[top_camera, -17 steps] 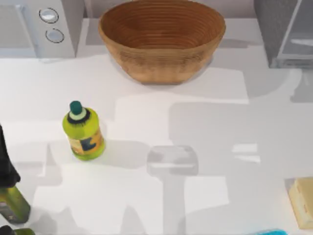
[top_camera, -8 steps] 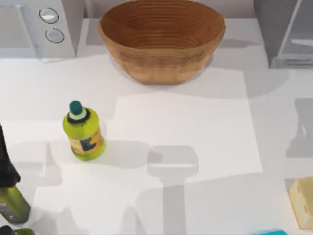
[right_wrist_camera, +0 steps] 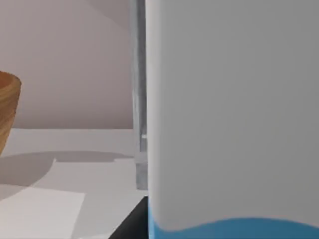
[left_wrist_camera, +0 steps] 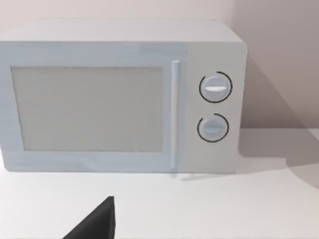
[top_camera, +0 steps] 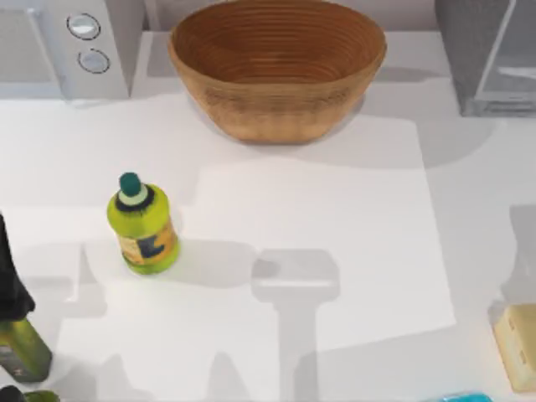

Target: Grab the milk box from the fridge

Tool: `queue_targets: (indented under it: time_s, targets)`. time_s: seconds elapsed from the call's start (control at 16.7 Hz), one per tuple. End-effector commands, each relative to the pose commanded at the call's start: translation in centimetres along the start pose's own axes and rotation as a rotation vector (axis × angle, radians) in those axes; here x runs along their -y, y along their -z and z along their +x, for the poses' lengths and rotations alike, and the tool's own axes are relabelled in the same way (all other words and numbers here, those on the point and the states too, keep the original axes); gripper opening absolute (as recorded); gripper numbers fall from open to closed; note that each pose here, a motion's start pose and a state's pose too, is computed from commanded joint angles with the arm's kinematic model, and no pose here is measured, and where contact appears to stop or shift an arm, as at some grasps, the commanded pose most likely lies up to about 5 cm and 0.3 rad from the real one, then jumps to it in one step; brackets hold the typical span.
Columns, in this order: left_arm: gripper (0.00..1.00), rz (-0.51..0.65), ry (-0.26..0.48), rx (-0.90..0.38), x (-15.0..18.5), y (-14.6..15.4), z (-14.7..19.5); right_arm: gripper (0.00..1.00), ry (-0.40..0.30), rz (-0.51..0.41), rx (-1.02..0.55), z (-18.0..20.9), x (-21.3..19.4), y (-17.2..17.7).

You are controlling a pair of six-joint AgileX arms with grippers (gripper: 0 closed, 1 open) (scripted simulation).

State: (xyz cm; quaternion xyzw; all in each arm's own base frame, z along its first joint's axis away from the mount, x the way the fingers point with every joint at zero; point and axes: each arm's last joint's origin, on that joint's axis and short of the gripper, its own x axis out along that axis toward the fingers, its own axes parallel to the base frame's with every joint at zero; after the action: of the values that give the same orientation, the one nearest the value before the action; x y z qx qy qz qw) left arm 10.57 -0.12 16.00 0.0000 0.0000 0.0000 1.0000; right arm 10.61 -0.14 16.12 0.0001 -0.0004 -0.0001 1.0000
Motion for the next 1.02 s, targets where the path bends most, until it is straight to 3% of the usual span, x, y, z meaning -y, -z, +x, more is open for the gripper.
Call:
queue_targets:
  time_s: [0.36, 0.54, 1.02]
  targets:
    - [1.0, 0.0, 0.0, 0.0, 0.0, 0.0, 0.0, 0.0, 0.001, 0.002, -0.001, 0.0, 0.0, 0.1]
    - [1.0, 0.0, 0.0, 0.0, 0.0, 0.0, 0.0, 0.0, -0.032, -0.001, 0.011, 0.3, -0.4, -0.5]
    - [1.0, 0.0, 0.0, 0.0, 0.0, 0.0, 0.0, 0.0, -0.28, -0.014, -0.004, 4.6, -4.7, -3.1]
